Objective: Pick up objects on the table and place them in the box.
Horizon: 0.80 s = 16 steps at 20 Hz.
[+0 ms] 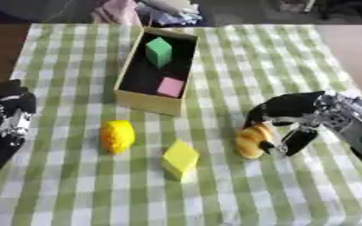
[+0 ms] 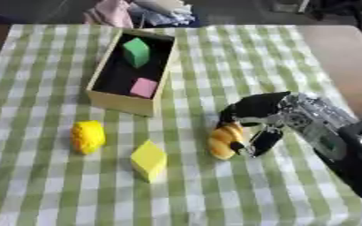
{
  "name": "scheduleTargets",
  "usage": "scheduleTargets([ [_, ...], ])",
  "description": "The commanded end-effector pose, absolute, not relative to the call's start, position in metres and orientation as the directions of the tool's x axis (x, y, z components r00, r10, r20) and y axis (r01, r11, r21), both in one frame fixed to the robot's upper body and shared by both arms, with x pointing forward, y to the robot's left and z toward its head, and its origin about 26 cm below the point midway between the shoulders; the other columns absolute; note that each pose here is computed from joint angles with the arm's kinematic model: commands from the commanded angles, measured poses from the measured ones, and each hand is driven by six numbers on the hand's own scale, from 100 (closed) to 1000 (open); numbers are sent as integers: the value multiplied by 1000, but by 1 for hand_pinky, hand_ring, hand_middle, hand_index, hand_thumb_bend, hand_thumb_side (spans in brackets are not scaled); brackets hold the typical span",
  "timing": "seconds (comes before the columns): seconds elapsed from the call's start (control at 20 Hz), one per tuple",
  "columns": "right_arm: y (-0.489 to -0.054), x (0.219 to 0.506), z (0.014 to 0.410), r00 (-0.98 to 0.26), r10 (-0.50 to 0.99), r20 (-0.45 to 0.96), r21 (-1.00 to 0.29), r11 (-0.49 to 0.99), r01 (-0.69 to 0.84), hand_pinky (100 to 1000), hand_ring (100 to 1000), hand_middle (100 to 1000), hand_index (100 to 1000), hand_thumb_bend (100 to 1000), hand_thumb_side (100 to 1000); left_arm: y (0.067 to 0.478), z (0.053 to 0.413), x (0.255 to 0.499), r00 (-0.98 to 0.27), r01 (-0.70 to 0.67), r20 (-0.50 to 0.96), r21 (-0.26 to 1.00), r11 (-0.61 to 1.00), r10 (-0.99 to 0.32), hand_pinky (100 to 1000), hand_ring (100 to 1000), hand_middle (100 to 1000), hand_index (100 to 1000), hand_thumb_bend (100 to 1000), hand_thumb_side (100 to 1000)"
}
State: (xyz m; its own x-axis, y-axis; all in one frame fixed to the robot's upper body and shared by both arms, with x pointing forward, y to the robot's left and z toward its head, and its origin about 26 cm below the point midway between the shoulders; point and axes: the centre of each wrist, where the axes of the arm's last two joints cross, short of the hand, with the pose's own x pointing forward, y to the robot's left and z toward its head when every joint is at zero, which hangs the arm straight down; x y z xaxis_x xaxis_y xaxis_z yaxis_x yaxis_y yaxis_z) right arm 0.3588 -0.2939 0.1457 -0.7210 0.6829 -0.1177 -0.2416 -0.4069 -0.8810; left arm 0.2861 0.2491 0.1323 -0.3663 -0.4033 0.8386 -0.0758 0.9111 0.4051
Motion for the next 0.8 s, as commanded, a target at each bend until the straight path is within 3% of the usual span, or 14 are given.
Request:
scheduleTargets([
  [0.05, -301, 363, 154, -703, 690, -169, -922, -363, -135, 807, 731, 662, 441, 100, 309, 252, 139, 286, -382, -88, 824, 418, 904, -418, 794, 733, 727, 848, 323, 641],
  [0.2, -301, 365, 154, -703, 689, -173, -954, -294, -54, 785, 706, 630, 378, 100, 283, 252, 139, 286, -382, -89, 824, 417, 904, -418, 794, 733, 727, 848, 323, 641],
  [0.45, -298, 368, 167, -709, 694, -126, -982, -186, -8, 764, 691, 606, 363, 100, 236, 252, 139, 286, -382, -87, 824, 418, 904, -418, 794, 733, 727, 848, 322, 642],
  [0.8, -273, 378, 238, -732, 669, -128, -992, -97, 84, 776, 704, 614, 376, 100, 226, 252, 137, 285, -378, -82, 826, 419, 904, -418, 794, 734, 728, 848, 322, 642],
])
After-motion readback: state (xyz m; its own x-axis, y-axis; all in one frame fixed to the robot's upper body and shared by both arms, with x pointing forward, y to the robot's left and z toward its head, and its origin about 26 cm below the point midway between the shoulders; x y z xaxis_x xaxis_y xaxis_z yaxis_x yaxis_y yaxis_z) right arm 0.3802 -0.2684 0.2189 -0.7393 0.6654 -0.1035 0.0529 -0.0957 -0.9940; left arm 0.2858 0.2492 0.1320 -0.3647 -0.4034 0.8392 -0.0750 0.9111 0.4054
